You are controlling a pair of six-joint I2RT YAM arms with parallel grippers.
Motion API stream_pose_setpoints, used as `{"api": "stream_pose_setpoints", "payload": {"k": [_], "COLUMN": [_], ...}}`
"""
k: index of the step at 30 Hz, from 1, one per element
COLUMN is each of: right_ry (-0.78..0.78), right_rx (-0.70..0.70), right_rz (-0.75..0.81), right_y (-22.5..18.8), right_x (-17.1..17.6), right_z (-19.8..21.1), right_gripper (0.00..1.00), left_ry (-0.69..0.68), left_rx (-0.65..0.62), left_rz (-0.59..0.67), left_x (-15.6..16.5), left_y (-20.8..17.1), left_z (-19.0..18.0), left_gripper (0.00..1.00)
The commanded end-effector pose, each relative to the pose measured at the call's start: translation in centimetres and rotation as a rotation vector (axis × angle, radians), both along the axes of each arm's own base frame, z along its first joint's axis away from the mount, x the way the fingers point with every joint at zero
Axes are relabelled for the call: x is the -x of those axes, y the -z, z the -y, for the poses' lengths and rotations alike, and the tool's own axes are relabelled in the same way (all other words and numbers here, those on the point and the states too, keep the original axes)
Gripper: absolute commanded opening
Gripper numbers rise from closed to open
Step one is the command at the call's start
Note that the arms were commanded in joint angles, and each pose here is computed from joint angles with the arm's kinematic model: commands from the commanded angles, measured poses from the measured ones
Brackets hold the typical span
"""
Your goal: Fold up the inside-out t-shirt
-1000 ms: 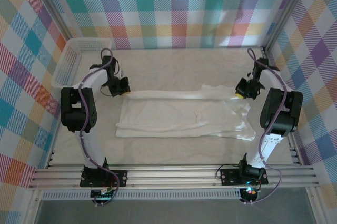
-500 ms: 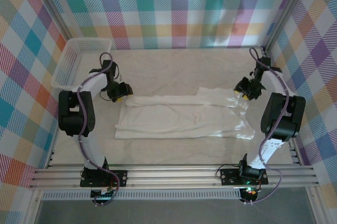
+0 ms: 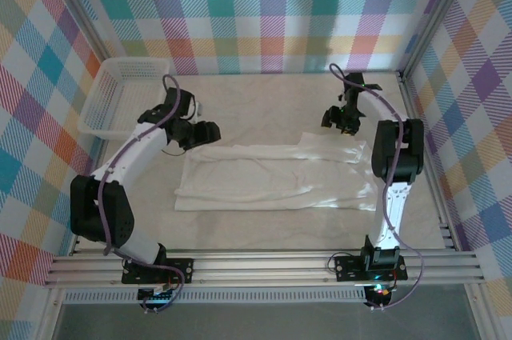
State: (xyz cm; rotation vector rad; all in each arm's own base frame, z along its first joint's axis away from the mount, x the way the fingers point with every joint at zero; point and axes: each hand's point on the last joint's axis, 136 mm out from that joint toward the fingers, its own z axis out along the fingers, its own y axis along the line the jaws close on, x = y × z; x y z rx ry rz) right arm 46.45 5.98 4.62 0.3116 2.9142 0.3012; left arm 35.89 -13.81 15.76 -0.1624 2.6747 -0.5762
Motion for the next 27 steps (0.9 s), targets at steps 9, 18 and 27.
{"api": "stream_pose_setpoints", "payload": {"k": [9,18,27], "right_ry": [-0.021,0.007,-0.050], "right_rx": [-0.038,0.122,0.068], "right_rz": [-0.057,0.052,-0.108], "right_y": [-1.0,-3.3,2.0], "right_x": [0.8,1.4,1.7], "right_z": [-1.4,1.6,-0.9], "right_gripper": [0.00,0.66,0.66], "left_ry": [-0.033,-0.031,0.001], "left_rx": [-0.003,0.008,0.089], "left_rz": [-0.031,-0.030,0.007], "left_x": [0.6,0.9,1.0], "left_y": [1.3,1.7,0.0], "left_z": [0.3,0.4,1.7], "left_gripper": [0.63,0.63,0.63]}}
